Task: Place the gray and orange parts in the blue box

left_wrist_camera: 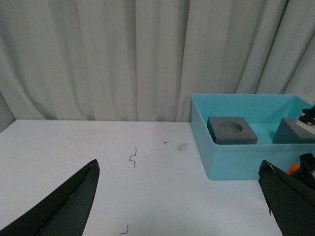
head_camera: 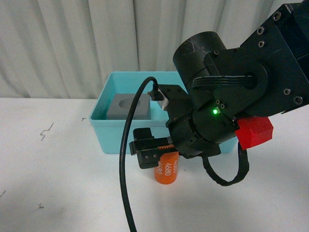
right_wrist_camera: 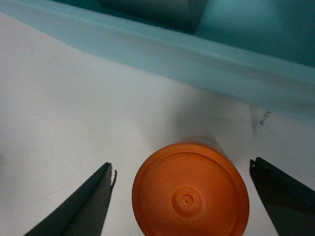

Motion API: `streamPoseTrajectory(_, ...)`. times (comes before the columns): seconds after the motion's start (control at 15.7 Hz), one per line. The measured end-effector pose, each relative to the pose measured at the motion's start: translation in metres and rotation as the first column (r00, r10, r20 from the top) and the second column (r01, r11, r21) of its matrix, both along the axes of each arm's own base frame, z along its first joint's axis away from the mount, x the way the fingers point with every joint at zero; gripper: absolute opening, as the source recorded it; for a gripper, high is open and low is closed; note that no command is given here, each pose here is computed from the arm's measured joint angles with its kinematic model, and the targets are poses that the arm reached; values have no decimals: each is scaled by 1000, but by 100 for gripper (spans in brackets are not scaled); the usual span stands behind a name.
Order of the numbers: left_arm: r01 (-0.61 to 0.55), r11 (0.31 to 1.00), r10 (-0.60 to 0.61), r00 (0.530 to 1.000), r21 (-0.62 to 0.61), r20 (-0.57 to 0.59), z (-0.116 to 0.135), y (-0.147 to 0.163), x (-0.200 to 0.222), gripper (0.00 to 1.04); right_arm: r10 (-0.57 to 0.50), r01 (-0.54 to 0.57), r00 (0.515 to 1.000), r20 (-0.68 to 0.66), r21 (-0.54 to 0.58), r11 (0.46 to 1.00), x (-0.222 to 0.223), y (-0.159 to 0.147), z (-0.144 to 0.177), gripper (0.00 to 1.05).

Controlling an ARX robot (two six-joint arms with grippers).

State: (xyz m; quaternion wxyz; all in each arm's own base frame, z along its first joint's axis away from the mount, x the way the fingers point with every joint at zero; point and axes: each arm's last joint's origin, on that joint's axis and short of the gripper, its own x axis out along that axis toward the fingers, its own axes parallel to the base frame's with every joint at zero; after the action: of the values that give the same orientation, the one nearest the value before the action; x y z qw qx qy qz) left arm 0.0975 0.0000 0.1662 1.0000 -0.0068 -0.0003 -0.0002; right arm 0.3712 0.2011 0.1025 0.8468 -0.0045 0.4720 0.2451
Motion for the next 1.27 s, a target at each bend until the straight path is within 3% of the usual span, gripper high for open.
streamPoseTrajectory(0.13,0,1000,0,1000,0,0,0,0,0,98,-3,3,1000,9,-11,1000,0,0,0,55)
streamPoseTrajectory(0.19,0,1000,0,1000,0,0,0,0,0,98,-2,2,1000,15,-10,1000,1,0,1,50)
streamPoseTrajectory(0.51,0,1000,0,1000,0,0,0,0,0,98,37,-37,999,29,-14,999,-6,7,14,49)
streamPoseTrajectory(0.95,0,1000,0,1000,0,0,0,0,0,98,125,-147,965,232,81,986,-15,12,109,48)
streamPoseTrajectory(1.27,0,1000,0,1000,0,0,0,0,0,98,41,-73,951,308,95,993,8,-17,129,48)
